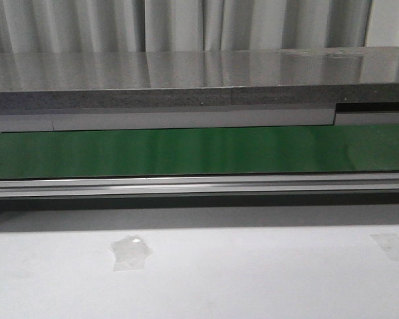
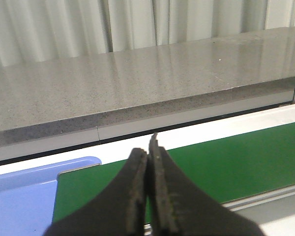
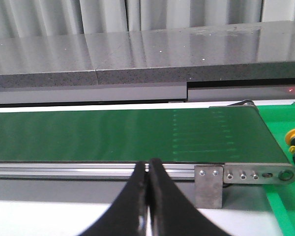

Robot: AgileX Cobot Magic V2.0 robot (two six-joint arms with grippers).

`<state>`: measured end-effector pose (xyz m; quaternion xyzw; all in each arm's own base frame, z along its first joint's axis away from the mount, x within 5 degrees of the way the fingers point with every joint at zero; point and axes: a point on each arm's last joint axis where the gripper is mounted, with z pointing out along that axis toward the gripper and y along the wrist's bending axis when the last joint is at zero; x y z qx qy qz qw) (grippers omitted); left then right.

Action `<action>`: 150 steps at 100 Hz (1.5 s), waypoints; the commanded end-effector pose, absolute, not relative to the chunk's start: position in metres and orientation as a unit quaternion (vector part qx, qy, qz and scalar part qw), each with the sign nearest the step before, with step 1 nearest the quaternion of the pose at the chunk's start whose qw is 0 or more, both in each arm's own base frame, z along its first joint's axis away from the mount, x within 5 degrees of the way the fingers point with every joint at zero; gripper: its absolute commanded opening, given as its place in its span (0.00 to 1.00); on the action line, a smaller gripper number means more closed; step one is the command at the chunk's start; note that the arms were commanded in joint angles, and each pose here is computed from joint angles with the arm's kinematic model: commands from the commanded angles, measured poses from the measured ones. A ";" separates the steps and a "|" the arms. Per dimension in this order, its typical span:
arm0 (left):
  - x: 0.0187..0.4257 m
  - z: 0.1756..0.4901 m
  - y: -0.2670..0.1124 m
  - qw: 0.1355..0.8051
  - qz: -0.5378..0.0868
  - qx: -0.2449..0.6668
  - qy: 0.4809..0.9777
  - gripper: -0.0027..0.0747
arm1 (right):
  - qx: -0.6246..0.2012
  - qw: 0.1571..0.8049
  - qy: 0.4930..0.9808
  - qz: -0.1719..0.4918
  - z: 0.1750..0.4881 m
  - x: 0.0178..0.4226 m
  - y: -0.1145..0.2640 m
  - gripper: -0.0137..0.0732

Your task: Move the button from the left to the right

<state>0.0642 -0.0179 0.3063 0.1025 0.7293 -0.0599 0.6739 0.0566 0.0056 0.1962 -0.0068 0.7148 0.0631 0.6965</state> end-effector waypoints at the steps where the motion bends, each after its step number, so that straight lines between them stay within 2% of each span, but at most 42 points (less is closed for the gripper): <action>1: 0.065 0.321 -0.016 0.705 -0.061 0.089 0.701 0.01 | -0.007 0.738 0.671 0.069 0.210 0.054 0.006 0.08; 133: 0.066 0.314 -0.016 0.701 -0.052 0.091 0.706 0.01 | -0.007 0.738 0.672 0.069 0.210 0.054 0.006 0.08; 150: 0.065 0.303 -0.009 0.721 -0.044 0.044 0.690 0.01 | -0.007 0.738 0.672 0.069 0.210 0.054 0.006 0.08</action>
